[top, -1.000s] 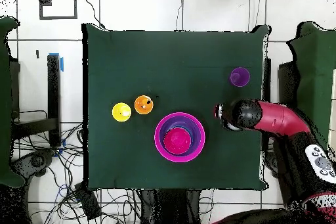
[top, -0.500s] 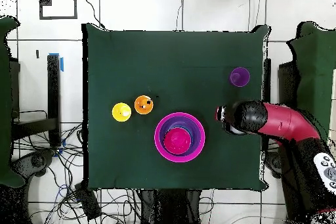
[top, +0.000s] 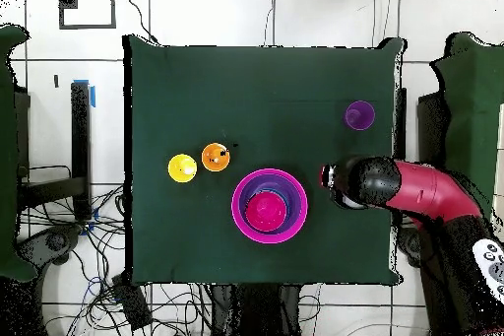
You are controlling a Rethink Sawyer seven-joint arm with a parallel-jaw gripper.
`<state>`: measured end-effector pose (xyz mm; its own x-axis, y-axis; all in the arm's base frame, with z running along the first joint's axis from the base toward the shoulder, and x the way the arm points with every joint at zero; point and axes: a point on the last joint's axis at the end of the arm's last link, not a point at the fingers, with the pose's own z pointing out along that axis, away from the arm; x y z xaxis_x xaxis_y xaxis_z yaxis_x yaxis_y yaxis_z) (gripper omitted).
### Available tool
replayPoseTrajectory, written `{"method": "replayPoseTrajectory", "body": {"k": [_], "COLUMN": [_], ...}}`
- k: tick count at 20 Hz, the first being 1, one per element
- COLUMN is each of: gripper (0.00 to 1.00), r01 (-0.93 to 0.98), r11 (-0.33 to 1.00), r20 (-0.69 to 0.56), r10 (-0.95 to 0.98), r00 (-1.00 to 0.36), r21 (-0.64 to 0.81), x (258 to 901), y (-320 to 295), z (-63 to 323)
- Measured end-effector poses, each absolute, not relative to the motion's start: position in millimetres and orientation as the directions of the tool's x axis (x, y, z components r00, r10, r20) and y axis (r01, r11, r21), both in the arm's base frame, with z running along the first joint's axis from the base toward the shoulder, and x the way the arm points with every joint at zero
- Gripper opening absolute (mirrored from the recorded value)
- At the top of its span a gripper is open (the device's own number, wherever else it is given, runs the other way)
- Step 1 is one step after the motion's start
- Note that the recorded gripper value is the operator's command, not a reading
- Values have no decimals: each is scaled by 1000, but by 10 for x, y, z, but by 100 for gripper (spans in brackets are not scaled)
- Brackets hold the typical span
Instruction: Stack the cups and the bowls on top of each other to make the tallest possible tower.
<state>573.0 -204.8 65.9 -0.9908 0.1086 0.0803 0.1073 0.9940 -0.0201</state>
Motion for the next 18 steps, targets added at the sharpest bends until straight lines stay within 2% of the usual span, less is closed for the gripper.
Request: {"method": "replayPoseTrajectory", "body": {"k": [18], "gripper": [0], "r01": [127], "r11": [992], "r20": [113], "r10": [126], "r00": [-986], "r21": [4], "x": [5393], "y": [-1787], "z": [1016]}}
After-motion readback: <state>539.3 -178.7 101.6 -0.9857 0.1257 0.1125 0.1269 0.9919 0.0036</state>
